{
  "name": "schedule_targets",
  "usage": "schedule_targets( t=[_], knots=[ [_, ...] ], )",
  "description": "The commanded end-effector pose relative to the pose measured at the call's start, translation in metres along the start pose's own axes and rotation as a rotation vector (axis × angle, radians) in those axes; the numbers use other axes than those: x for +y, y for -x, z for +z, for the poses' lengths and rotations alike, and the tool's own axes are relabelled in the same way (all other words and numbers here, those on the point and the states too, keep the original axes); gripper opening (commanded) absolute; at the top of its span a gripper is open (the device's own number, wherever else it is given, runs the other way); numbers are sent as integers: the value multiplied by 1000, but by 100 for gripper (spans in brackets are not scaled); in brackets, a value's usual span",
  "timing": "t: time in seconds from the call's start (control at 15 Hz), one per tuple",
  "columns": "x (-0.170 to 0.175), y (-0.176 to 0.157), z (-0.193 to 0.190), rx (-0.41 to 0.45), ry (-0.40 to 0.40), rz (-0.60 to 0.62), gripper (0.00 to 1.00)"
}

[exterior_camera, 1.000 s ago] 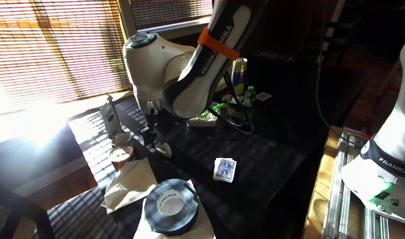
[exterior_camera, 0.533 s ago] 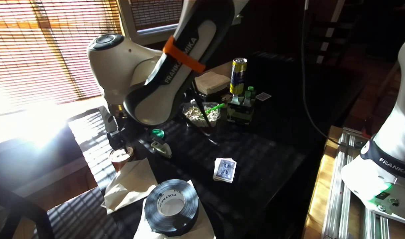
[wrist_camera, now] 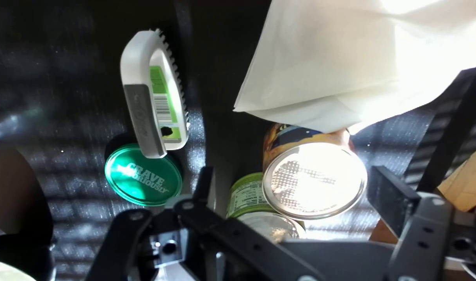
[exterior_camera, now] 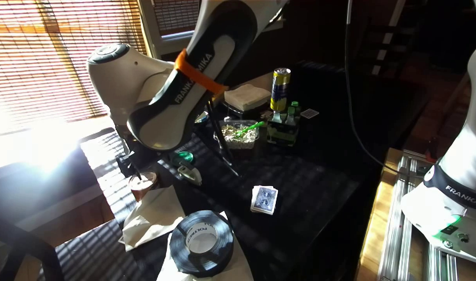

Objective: Put the can of food in the black and white bowl on the right.

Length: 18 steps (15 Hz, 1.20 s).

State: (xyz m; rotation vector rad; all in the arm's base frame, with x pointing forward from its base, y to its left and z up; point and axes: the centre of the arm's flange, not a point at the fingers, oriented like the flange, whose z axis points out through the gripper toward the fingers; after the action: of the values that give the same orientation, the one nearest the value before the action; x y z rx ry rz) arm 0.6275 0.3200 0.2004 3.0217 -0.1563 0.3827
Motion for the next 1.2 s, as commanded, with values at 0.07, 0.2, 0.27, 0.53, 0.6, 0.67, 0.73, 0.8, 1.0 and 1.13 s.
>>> schedule_targets(
  t=[0.07,0.2,0.27,0.53,0.6,0.67,0.73,0.8,1.0,1.13],
  knots=[
    [-18,5,13,42,-113,109,100],
    [-23,2,20,73,-129,144,100],
    [-25,1,22,85,-128,158,100],
    [-32,1,25,134,-53,161,100],
    [-37,2,26,143,-47,158,100],
    [-42,4,26,151,-46,154,100],
    [-49,5,28,158,-43,148,100],
    [-55,5,31,163,-35,146,100],
    [-65,6,42,192,6,145,100],
    [-66,2,49,208,39,155,100]
  ],
)
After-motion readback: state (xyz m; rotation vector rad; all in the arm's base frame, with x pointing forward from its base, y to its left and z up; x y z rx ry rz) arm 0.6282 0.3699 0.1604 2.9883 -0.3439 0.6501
